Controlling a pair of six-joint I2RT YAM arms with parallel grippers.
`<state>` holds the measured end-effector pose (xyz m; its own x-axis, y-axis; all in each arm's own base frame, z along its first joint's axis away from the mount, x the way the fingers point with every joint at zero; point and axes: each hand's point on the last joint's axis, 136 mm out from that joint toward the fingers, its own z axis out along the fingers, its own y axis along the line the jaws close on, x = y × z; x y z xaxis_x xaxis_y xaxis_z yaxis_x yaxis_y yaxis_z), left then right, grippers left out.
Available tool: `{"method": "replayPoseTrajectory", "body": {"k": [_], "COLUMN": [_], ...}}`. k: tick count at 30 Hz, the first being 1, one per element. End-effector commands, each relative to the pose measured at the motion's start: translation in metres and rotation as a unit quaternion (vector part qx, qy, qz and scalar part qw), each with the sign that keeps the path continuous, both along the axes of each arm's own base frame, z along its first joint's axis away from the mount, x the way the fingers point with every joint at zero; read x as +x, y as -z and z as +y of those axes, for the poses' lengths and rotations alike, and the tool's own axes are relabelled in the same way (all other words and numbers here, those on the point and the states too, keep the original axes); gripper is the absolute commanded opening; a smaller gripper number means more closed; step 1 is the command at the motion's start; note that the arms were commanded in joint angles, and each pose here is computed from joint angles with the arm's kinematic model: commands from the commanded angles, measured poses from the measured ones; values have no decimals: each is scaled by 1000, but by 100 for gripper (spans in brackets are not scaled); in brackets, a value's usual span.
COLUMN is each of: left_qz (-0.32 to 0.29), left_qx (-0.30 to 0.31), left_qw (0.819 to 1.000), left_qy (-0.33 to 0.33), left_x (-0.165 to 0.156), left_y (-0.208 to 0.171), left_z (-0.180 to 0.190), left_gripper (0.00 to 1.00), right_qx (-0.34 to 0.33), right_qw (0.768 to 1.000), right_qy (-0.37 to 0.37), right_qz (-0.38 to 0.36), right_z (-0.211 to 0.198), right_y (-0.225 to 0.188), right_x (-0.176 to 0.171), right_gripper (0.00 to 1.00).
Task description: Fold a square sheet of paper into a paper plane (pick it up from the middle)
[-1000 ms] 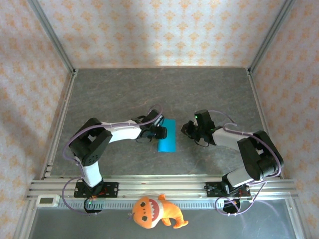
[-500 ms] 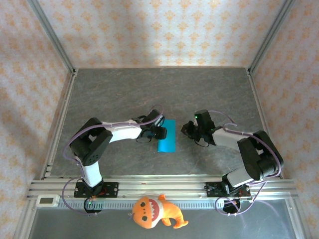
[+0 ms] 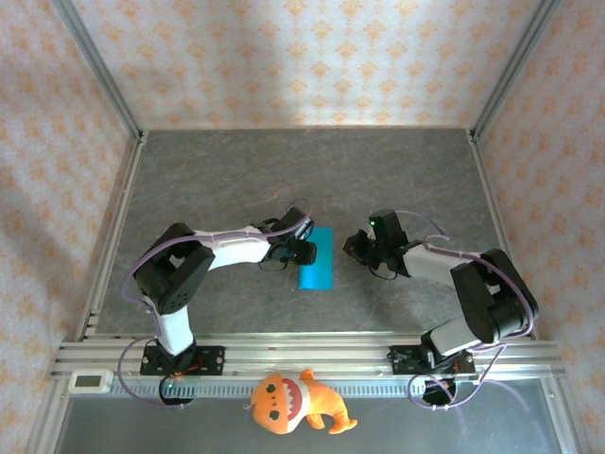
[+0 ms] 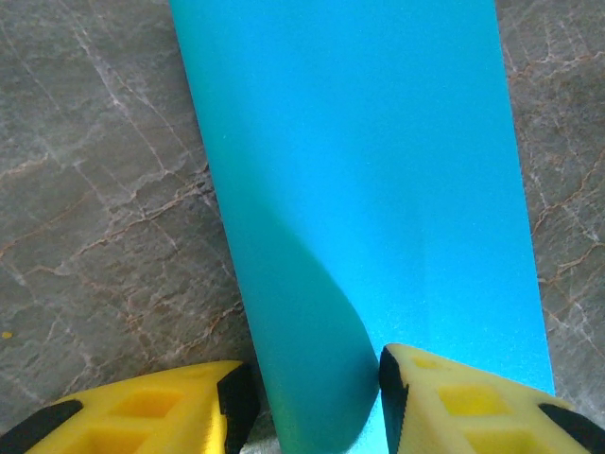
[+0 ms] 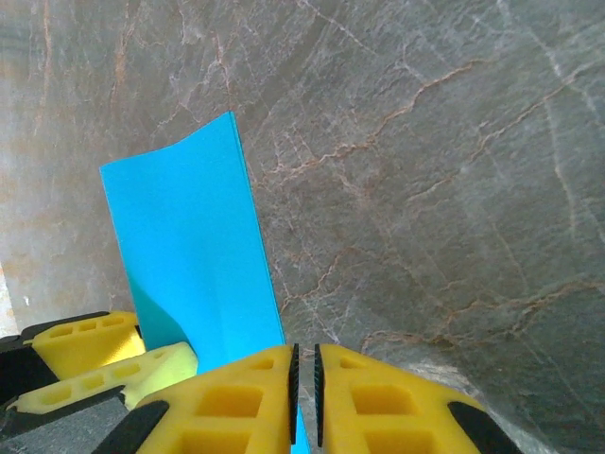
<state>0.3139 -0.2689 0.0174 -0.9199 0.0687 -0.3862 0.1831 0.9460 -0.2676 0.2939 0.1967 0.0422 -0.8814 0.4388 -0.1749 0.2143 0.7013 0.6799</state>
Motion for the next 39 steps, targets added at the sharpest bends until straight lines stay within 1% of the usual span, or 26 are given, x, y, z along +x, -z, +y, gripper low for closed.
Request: {"method": "replayPoseTrajectory", "body": {"k": [1, 2, 3, 6, 14, 19, 21, 25, 28, 32, 39], "left_qz": [7, 17, 18, 13, 14, 14, 14, 12, 12, 12, 12], "left_qx": [95, 103, 105, 112, 108, 109, 109, 114, 114, 116, 114], "left_qw": [995, 994, 994, 993, 994, 994, 994, 993, 993, 993, 993], "left_qy": [-24, -23, -24, -33, -29, -29, -28, -29, -28, -29, -28], "left_x": [3, 0, 0, 0, 0, -1, -1, 0, -1, -2, -2], "left_y": [41, 51, 52, 51, 52, 53, 53, 53, 54, 54, 55], "left_z": [40, 43, 43, 48, 46, 47, 46, 49, 49, 50, 49], "left_gripper": [48, 48, 48, 48, 48, 48, 48, 48, 48, 48, 48], "right_qx": [10, 11, 13, 18, 31, 83, 90, 81, 66, 64, 60], "right_qw": [1000, 1000, 1000, 1000, 999, 996, 995, 996, 997, 997, 996], "right_qy": [4, 3, 2, 0, -4, -23, -25, -25, -28, -46, -58], "right_qz": [-13, -13, -13, -14, -16, -28, -29, -18, -7, -2, 13], "right_z": [-1, -1, 0, 1, 5, 20, 24, 30, 35, 50, 62], "right_y": [-7, -7, -7, -8, -11, -23, -25, -18, -11, -9, 0], "right_x": [1, 1, 1, 1, 1, 1, 2, 4, 6, 5, 3], "right_gripper": [16, 16, 16, 16, 15, 10, 6, 0, 0, 0, 0]}}
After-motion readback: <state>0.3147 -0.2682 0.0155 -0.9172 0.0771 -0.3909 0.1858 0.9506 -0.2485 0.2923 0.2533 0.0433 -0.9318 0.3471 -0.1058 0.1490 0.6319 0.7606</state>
